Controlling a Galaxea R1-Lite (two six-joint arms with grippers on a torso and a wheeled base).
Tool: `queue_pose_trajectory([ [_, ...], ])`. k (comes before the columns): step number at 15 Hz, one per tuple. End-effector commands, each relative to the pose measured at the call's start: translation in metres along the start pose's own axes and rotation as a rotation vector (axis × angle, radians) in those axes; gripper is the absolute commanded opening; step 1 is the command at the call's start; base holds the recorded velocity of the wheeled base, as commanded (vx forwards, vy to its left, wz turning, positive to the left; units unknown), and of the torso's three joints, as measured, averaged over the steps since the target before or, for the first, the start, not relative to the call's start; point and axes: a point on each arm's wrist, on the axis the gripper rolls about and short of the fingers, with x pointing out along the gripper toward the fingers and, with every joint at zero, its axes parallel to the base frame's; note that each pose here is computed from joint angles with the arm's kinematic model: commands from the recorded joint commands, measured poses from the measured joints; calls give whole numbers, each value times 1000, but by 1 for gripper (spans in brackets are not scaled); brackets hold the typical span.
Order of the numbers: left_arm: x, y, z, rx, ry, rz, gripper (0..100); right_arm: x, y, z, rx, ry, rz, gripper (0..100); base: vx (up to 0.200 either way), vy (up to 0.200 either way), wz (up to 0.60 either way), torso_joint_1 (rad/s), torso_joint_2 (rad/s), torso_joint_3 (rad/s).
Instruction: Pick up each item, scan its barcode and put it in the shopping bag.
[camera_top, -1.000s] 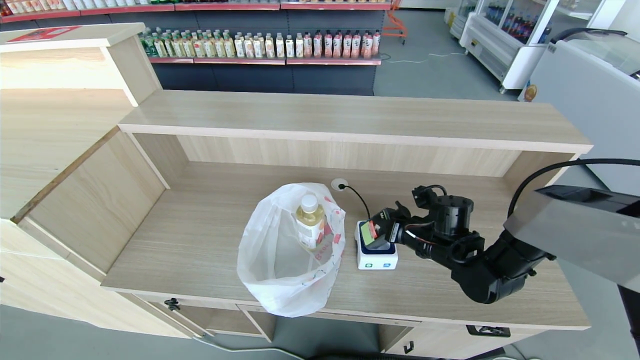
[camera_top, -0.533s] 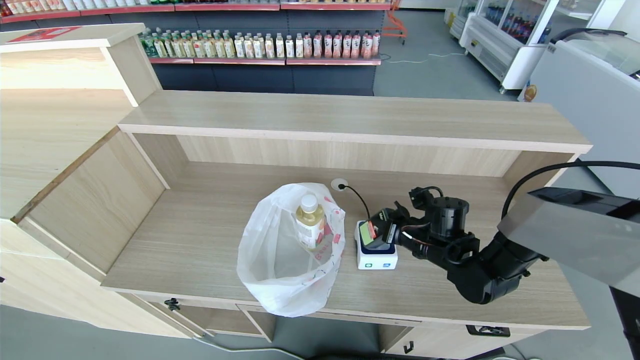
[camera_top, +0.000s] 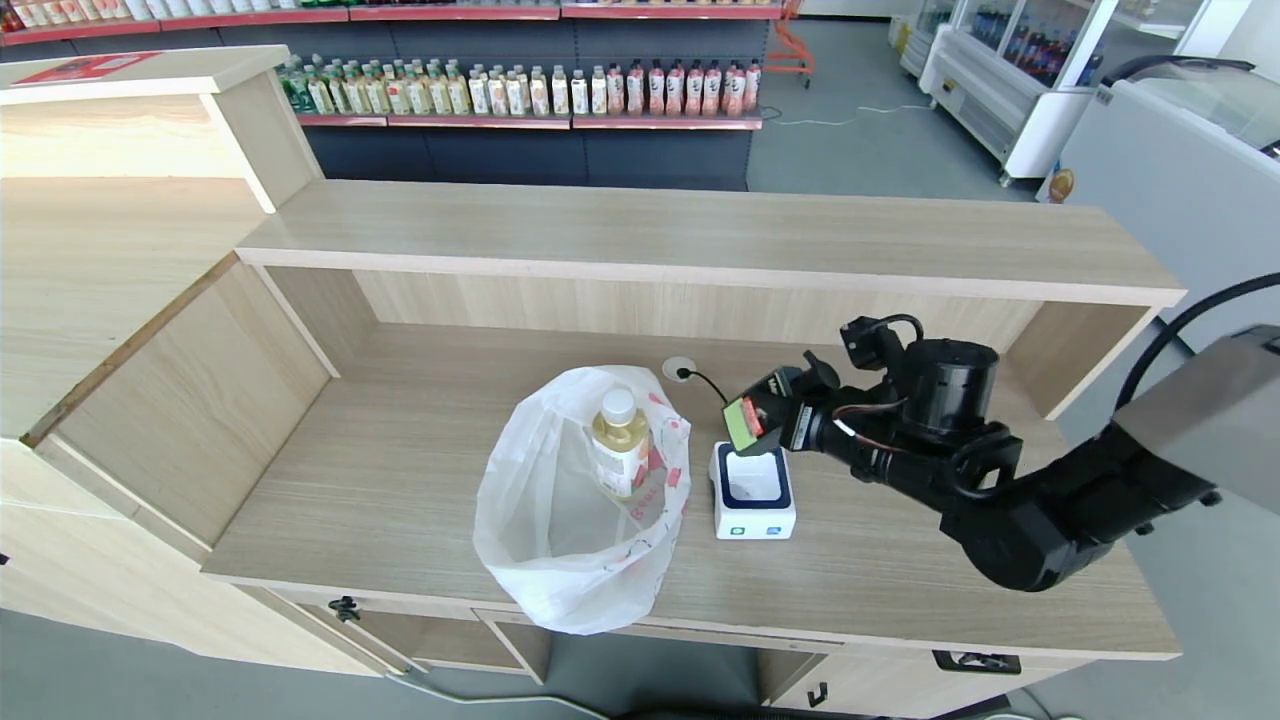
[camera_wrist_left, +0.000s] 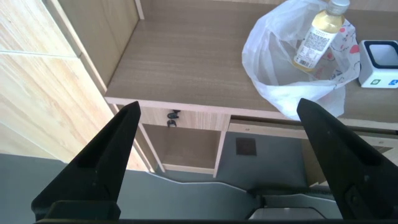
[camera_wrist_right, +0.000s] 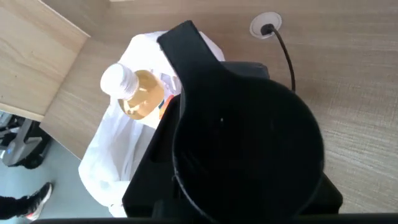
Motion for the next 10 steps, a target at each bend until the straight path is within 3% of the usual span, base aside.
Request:
queue_pose_trajectory([
  [1, 0, 0, 0, 0, 0, 0, 100, -47, 26, 30, -41, -22, 40, 0, 0, 0, 0, 0, 0, 0],
  [2, 0, 0, 0, 0, 0, 0, 100, -53, 25, 22, -58, 6, 34, 0, 0, 0, 0, 0, 0, 0],
  [10, 0, 0, 0, 1, 0, 0, 100, -41, 34, -6, -69, 109, 65, 0, 0, 200, 0, 7, 4, 2],
])
